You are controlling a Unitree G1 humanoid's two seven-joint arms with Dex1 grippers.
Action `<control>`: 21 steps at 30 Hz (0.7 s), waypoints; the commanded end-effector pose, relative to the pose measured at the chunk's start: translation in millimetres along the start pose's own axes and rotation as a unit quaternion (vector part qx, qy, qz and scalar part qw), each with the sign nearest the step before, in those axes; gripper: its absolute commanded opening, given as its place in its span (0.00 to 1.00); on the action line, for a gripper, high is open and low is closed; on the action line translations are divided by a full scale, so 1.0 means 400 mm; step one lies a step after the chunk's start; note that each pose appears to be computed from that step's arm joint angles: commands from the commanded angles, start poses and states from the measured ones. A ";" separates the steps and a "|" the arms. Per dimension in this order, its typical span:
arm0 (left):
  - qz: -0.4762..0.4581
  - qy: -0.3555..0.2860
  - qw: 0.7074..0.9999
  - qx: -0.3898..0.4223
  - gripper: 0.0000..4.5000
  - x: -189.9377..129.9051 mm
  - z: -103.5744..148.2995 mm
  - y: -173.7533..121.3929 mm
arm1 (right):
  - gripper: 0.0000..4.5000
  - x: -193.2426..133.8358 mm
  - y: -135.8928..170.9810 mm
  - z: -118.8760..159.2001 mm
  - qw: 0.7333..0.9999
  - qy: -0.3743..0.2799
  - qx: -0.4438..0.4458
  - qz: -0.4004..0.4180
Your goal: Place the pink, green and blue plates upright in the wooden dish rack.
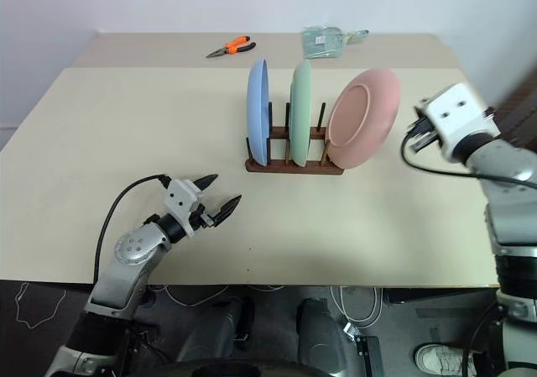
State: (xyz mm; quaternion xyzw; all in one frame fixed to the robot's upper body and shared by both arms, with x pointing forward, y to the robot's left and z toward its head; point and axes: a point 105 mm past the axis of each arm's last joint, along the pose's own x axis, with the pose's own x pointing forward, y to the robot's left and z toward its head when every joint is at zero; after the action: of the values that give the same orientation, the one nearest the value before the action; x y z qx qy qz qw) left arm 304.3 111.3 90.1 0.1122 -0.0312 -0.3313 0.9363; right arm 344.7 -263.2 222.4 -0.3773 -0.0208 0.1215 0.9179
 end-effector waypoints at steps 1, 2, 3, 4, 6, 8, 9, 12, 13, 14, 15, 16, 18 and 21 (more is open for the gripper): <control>-0.007 -0.022 1.000 0.015 0.86 0.006 0.025 -0.002 | 0.11 -0.007 0.001 0.093 0.998 -0.061 -0.021 0.002; -0.007 -0.022 1.000 0.015 0.86 0.006 0.024 -0.002 | 0.11 -0.006 0.004 0.105 0.997 -0.069 -0.018 0.004; -0.007 -0.021 1.000 0.016 0.86 0.005 0.023 -0.001 | 0.11 -0.007 0.006 0.114 0.997 -0.076 -0.019 0.007; -0.007 -0.021 1.000 0.016 0.86 0.004 0.021 0.000 | 0.11 -0.007 0.010 0.122 0.996 -0.081 -0.016 0.012; -0.006 -0.020 1.000 0.016 0.86 0.002 0.019 0.000 | 0.11 -0.008 0.017 0.133 0.996 -0.089 -0.014 0.023; -0.005 -0.020 1.000 0.016 0.86 0.002 0.018 -0.002 | 0.11 -0.010 0.027 0.141 0.994 -0.097 -0.010 0.038; -0.005 -0.020 1.000 0.016 0.86 0.002 0.017 -0.003 | 0.11 -0.011 0.035 0.146 0.994 -0.104 -0.004 0.047; -0.003 -0.020 1.000 0.015 0.86 0.001 0.015 -0.005 | 0.11 -0.013 0.050 0.150 0.992 -0.113 -0.006 0.059; -0.003 -0.020 1.000 0.015 0.86 0.002 0.016 -0.008 | 0.11 -0.014 0.051 0.152 0.991 -0.118 -0.004 0.061; -0.002 -0.020 1.000 0.014 0.86 0.003 0.015 -0.009 | 0.11 -0.013 0.051 0.148 0.992 -0.114 -0.003 0.061; -0.002 -0.020 1.000 0.014 0.86 0.003 0.015 -0.010 | 0.11 -0.011 0.050 0.141 0.992 -0.108 -0.005 0.059; -0.001 -0.020 1.000 0.014 0.86 0.002 0.015 -0.010 | 0.11 -0.008 0.047 0.132 0.993 -0.101 -0.004 0.055; 0.001 -0.018 1.000 0.014 0.86 0.001 0.013 -0.007 | 0.11 -0.005 0.036 0.094 0.997 -0.070 -0.003 0.042; 0.024 -0.008 1.000 0.018 0.86 -0.011 0.001 0.020 | 0.11 -0.015 0.037 0.003 0.999 -0.010 -0.008 0.041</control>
State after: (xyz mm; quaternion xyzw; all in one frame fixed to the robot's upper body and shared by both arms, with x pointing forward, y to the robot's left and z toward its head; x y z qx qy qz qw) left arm 304.1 110.6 87.6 0.1176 -0.0368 -0.3273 0.9368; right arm 336.9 -238.1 211.5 -0.3700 -0.0194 0.1876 0.9097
